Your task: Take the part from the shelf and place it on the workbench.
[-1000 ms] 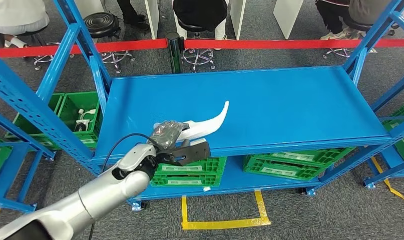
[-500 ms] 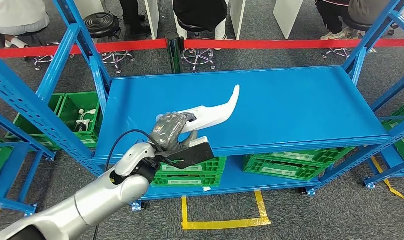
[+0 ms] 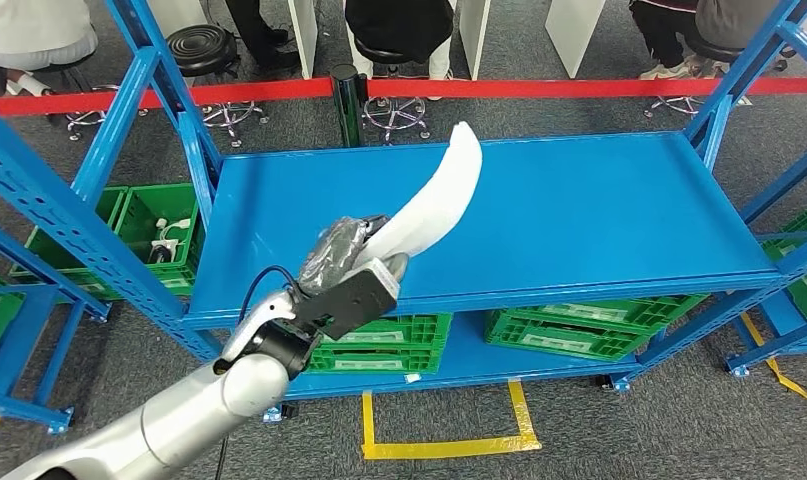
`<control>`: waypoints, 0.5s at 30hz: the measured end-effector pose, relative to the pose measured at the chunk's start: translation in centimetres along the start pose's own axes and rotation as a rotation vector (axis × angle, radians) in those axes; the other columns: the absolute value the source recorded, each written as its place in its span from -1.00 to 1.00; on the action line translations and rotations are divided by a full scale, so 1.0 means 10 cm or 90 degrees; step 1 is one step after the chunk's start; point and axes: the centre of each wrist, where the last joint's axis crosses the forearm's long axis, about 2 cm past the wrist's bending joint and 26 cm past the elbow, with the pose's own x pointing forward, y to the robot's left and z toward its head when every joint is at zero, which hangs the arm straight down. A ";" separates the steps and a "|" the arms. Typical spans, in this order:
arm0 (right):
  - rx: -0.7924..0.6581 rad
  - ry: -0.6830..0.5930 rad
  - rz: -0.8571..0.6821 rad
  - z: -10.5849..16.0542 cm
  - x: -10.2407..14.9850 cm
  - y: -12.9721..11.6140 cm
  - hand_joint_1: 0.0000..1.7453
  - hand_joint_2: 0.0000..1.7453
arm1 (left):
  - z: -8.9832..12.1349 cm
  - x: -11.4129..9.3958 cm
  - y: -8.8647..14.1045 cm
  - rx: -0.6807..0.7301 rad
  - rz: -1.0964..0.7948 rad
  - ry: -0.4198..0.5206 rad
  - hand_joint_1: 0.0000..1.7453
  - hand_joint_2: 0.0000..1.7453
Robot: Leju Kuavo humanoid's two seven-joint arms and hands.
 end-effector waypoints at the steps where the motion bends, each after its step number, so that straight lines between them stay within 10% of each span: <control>1: 0.000 0.000 0.000 0.00 0.00 0.00 -1.00 1.00 | 0.01 0.01 0.00 -0.003 0.031 -0.004 1.00 1.00; 15: -0.005 0.000 -0.006 0.00 0.00 0.00 -1.00 1.00 | 0.31 0.30 -0.07 -0.027 0.396 -0.093 1.00 1.00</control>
